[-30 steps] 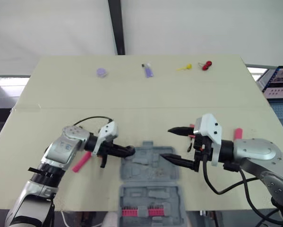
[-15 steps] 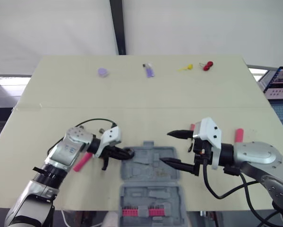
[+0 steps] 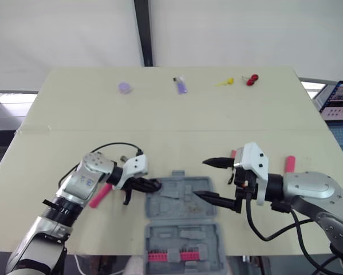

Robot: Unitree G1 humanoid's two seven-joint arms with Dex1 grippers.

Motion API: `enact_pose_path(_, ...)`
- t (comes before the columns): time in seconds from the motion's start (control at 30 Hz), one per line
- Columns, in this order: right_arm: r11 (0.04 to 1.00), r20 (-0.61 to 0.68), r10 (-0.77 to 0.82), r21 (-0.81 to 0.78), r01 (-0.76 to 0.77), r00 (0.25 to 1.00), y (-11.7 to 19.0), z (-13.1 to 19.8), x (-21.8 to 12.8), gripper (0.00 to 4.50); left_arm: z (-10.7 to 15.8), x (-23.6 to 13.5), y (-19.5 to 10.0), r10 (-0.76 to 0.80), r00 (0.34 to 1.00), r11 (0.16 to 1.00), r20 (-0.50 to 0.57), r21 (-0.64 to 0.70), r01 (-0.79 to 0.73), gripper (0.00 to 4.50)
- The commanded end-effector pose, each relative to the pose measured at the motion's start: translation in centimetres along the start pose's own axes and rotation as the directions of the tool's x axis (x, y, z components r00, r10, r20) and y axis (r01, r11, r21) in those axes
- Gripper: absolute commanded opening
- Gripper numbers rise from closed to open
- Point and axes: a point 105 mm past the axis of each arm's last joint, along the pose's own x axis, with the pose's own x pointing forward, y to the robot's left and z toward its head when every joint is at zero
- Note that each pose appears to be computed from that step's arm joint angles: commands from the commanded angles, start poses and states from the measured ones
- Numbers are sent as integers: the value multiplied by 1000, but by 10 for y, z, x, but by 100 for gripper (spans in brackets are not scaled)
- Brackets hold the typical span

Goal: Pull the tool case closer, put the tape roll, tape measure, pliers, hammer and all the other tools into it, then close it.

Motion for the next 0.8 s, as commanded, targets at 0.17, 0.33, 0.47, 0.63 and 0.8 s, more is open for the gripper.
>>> enact_pose_path(0.17,999,30,-17,-40,18,999,0,9,-3,450,2,0,2,-1,1000,1000,0,16,1,4)
enact_pose_path(0.33,999,33,-20,-37,22,999,0,9,-3,450,1,0,2,-10,1000,1000,-2,19,10,38)
enact_pose_path(0.47,999,32,-20,-34,21,999,1,9,-3,450,5,0,1,-17,1000,1000,16,20,17,149)
enact_pose_path(0.63,999,31,-19,-32,20,999,1,8,-3,450,10,-2,-3,-31,999,999,30,17,30,149)
enact_pose_path(0.8,999,32,-18,-30,19,999,1,8,-3,450,17,-8,-5,-31,999,999,29,33,30,149)
